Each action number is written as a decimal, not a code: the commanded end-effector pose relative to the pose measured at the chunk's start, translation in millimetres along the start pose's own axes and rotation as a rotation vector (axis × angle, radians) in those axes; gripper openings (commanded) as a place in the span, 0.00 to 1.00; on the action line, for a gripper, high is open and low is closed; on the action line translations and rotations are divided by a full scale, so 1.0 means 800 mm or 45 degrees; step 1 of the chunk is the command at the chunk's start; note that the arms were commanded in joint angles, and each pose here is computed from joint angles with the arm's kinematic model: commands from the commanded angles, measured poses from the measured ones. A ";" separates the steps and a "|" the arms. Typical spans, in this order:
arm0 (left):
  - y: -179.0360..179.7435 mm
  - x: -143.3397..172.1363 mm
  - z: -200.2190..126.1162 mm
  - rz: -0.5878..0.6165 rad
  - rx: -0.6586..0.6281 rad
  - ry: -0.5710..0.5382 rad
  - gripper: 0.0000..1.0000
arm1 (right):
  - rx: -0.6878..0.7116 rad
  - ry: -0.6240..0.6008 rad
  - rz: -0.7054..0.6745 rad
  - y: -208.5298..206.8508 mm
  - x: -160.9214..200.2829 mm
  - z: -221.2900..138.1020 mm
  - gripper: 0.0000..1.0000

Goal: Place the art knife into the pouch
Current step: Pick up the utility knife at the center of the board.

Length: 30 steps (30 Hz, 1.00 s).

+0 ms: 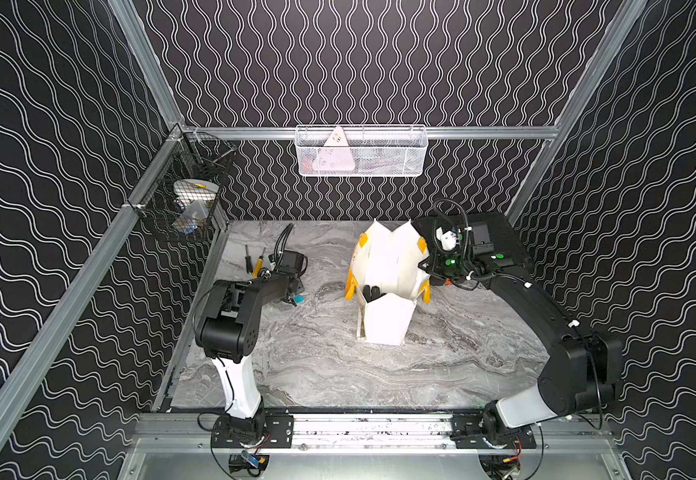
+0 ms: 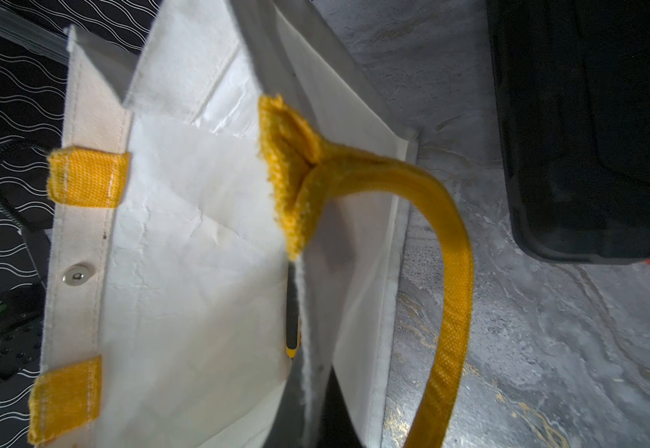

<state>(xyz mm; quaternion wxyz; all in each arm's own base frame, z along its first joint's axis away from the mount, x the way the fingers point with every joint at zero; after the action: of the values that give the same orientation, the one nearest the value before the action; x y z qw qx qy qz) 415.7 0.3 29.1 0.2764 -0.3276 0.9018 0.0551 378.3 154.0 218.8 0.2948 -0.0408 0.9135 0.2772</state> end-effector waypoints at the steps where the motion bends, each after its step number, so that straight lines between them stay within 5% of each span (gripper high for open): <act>1: 0.028 0.063 0.001 0.145 -0.092 0.276 0.33 | 0.000 -0.029 -0.014 0.001 -0.005 -0.002 0.00; 10: 0.002 0.081 -0.011 0.233 -0.027 0.300 0.29 | -0.001 -0.027 -0.017 0.001 -0.004 -0.001 0.00; 16: -0.016 0.130 -0.039 0.374 0.019 0.363 0.30 | -0.012 -0.022 -0.011 0.002 -0.002 0.000 0.00; 24: -0.022 0.147 -0.079 0.405 0.107 0.399 0.54 | -0.013 -0.025 -0.014 0.002 -0.001 -0.001 0.00; 30: -0.033 0.149 -0.071 0.443 0.087 0.458 0.54 | -0.017 -0.027 -0.011 0.002 -0.001 0.000 0.00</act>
<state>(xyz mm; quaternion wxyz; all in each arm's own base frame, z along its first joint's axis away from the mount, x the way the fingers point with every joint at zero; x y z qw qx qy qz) 355.9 -102.2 32.5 0.1832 -0.1783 0.9667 0.0048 377.3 153.6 216.0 0.2977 -0.0411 0.9127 0.2770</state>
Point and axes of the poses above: each gripper's point midway between its finger pads, its own z axis out along the fingers, its own y axis along the line the jaws close on, x = y × z, the point moved 2 cm from there along -z, back along the fingers, and after that the axes turned 8 degrees about -z, right-handed, at the moved point
